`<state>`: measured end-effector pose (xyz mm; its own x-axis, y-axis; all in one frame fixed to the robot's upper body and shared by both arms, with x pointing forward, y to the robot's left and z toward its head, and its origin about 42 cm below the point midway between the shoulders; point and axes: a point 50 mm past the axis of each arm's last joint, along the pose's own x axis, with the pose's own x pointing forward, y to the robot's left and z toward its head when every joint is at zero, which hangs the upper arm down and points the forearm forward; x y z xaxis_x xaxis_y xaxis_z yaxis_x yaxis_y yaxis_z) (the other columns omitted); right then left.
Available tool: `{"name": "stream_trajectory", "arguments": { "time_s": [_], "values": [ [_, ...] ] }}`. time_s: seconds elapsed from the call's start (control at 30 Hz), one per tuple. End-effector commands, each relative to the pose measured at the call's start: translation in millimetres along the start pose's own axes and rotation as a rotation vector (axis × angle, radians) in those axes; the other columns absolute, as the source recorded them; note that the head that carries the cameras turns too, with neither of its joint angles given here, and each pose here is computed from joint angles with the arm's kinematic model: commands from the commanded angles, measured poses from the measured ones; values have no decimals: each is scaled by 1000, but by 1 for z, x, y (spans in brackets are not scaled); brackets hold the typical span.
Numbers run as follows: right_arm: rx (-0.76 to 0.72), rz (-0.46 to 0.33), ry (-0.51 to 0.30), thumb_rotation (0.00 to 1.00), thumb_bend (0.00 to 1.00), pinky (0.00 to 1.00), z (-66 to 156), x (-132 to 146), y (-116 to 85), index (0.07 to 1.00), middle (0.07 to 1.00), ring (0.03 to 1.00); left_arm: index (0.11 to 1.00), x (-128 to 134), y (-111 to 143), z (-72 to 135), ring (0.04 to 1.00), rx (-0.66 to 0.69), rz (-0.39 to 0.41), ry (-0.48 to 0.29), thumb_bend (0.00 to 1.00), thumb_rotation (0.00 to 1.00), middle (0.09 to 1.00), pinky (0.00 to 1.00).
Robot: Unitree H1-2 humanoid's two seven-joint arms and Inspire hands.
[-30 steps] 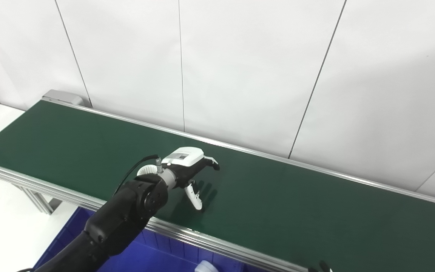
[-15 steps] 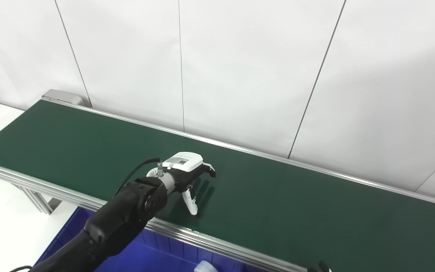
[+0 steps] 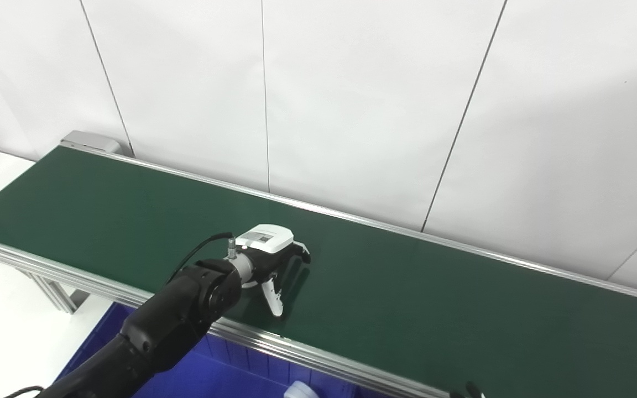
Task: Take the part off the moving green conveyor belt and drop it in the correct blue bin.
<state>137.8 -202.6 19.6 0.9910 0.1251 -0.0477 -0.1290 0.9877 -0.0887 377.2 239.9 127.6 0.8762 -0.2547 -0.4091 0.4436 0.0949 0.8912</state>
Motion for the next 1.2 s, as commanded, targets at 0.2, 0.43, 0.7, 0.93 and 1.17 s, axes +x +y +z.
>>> {"name": "stream_trajectory", "arguments": {
  "time_s": [0.2,0.43,0.7,0.93,1.17],
  "values": [
    [-2,-3,-84,1000,65,745,12,2,1,954,876,819,800,-1,24,-5,843,48,75,-12,899,0,866,794],
    [9,-3,-81,1000,62,746,11,2,0,954,876,819,795,-2,23,-4,836,50,73,-9,892,0,862,799],
    [-1,-4,-85,1000,69,748,12,2,0,954,876,821,793,0,25,-3,824,87,69,-4,890,0,859,778],
    [4,-2,-83,1000,64,753,11,3,-2,957,877,824,786,-1,25,-3,823,81,70,-5,888,0,855,781],
    [0,-2,-86,998,60,752,12,2,-2,960,877,823,762,-1,24,-3,790,80,67,0,875,0,824,768]
  ]
}}
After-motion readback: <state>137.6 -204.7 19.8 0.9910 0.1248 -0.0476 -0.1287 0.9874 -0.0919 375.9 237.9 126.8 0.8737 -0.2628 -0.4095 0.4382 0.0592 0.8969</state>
